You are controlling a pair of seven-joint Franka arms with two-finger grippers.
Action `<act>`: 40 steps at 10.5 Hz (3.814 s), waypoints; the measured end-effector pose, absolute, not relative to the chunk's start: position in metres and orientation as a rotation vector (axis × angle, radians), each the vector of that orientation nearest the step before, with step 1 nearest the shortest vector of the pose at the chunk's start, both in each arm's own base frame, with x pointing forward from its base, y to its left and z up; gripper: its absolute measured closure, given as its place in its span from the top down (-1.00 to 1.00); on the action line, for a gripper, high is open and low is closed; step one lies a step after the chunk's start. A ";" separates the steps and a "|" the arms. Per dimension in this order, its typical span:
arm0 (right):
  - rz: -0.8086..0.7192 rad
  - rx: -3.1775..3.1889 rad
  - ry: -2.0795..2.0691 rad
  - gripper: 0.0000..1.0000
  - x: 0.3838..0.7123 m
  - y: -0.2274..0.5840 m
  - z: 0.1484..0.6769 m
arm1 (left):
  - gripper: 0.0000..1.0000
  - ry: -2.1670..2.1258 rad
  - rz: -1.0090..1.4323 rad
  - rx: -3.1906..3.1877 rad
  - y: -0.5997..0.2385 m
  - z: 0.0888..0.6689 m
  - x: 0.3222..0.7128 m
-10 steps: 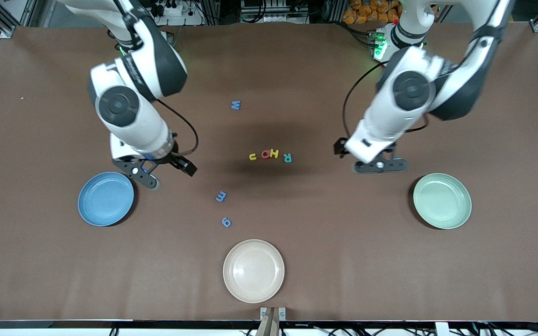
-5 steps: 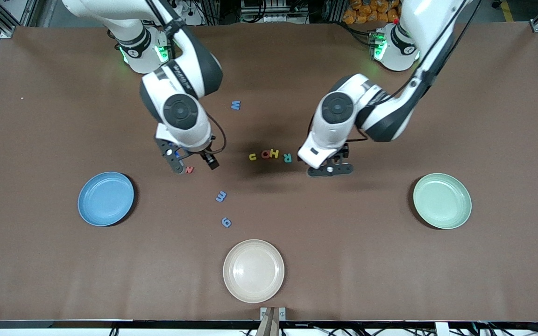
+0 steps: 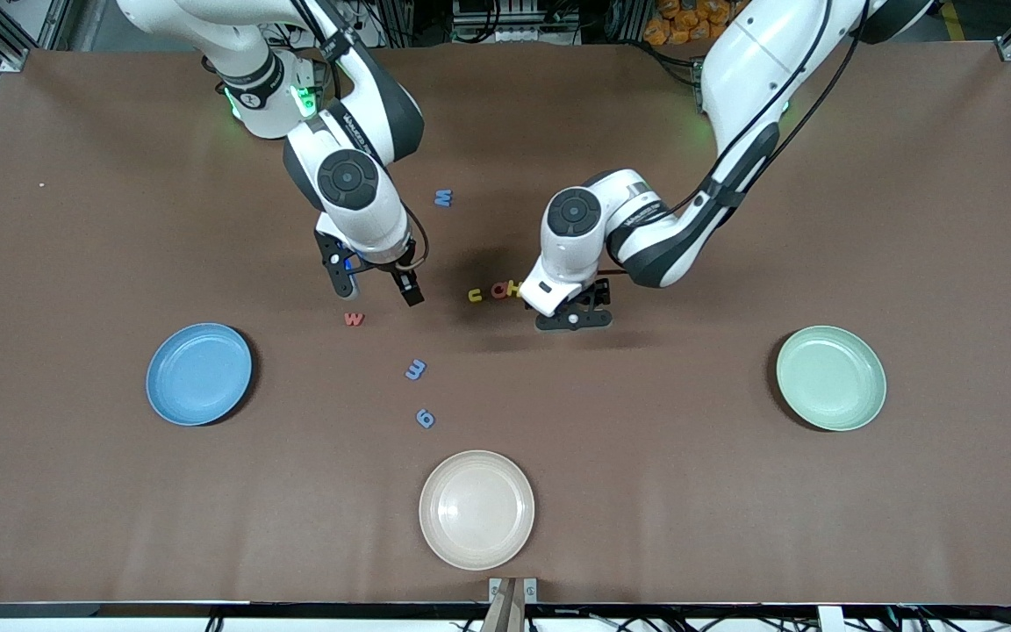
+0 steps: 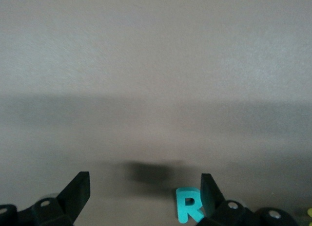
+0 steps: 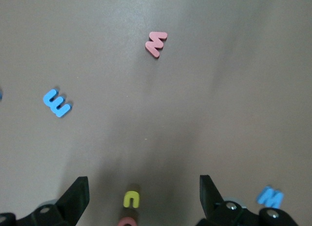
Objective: Sort upper and lower case letters into plates
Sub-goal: 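Grasp the teal R with the left gripper while the right gripper grasps the yellow u, then carry the teal R into the green plate and open the left gripper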
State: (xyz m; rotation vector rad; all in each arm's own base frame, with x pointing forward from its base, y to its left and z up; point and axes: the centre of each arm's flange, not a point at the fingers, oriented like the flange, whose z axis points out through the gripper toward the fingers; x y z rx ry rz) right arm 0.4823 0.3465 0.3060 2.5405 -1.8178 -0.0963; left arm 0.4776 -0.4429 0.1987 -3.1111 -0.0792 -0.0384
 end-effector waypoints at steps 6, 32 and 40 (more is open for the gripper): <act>-0.076 2.456 -1.987 1.00 0.475 0.369 0.271 | 0.86 -0.105 -0.022 -3.114 -0.455 0.188 0.466; -0.091 2.487 -1.902 1.00 0.441 0.469 0.190 | -0.43 0.004 -0.145 -3.023 -0.121 0.294 0.651; -0.064 2.487 -1.942 1.00 0.449 0.457 0.177 | -0.43 0.063 0.031 -2.990 -0.001 0.260 0.646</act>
